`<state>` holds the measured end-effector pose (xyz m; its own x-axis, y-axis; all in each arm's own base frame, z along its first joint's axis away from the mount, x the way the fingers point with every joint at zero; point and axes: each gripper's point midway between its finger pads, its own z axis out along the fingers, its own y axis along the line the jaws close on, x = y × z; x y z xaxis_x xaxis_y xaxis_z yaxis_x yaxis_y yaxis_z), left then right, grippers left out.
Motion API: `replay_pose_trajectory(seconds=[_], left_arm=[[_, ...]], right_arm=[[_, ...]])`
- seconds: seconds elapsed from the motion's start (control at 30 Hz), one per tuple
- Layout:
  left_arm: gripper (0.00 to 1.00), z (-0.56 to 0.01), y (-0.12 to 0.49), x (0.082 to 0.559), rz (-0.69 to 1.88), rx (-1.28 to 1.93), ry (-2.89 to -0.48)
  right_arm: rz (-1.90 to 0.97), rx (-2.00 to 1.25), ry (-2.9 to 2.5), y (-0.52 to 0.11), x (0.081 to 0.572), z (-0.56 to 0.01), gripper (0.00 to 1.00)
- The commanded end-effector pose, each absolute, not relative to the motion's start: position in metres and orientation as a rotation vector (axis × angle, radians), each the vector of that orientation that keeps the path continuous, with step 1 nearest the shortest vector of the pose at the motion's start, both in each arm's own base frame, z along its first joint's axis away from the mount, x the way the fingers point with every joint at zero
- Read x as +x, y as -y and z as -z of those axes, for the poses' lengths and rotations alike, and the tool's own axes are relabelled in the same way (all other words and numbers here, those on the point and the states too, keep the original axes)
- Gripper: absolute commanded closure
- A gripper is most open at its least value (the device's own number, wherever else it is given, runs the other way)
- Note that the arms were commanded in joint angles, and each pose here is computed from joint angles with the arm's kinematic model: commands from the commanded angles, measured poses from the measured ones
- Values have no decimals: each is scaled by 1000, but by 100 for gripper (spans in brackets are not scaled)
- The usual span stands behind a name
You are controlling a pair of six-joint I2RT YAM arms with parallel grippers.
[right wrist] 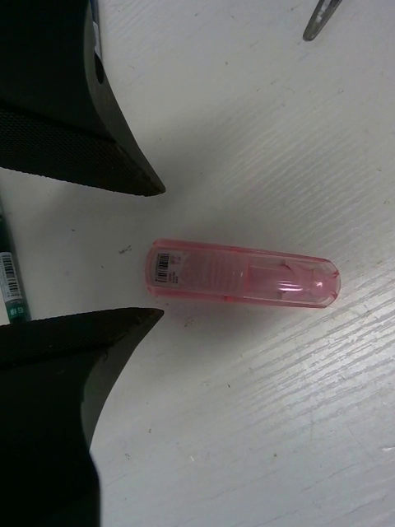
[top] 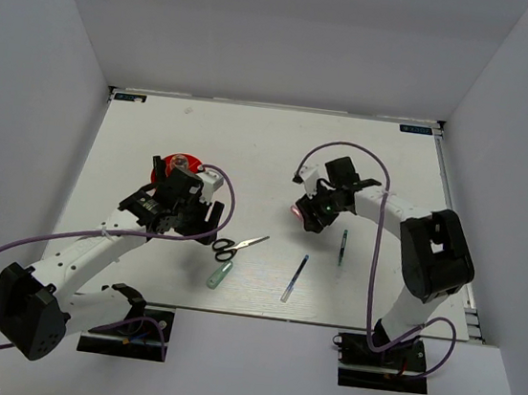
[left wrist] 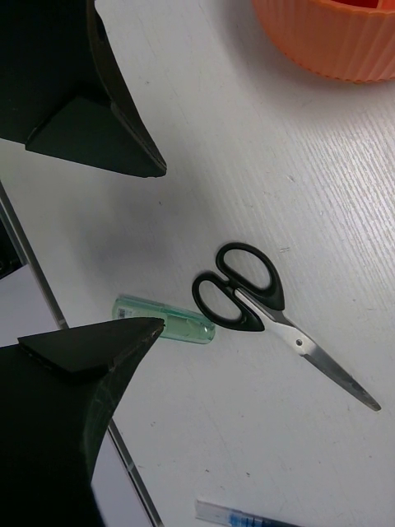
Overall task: Sort the stationery into containers
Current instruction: Pick up the stationery from the center of the board.
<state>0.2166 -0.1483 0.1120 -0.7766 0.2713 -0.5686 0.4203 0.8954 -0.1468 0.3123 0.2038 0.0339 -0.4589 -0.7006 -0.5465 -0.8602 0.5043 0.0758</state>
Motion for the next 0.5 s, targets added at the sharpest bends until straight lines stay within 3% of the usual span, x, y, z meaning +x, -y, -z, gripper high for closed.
replay_pose_trajectory(seconds=[0.0,0.47], left_arm=[[21,-117,147,217,352,506,-2483],[21,-119,145,217,344,505,-2475]], right_arm=[[-466,-1309,-2266,-210,322,-41,40],[-437,-1356,-2316,-205,321,-21,47]])
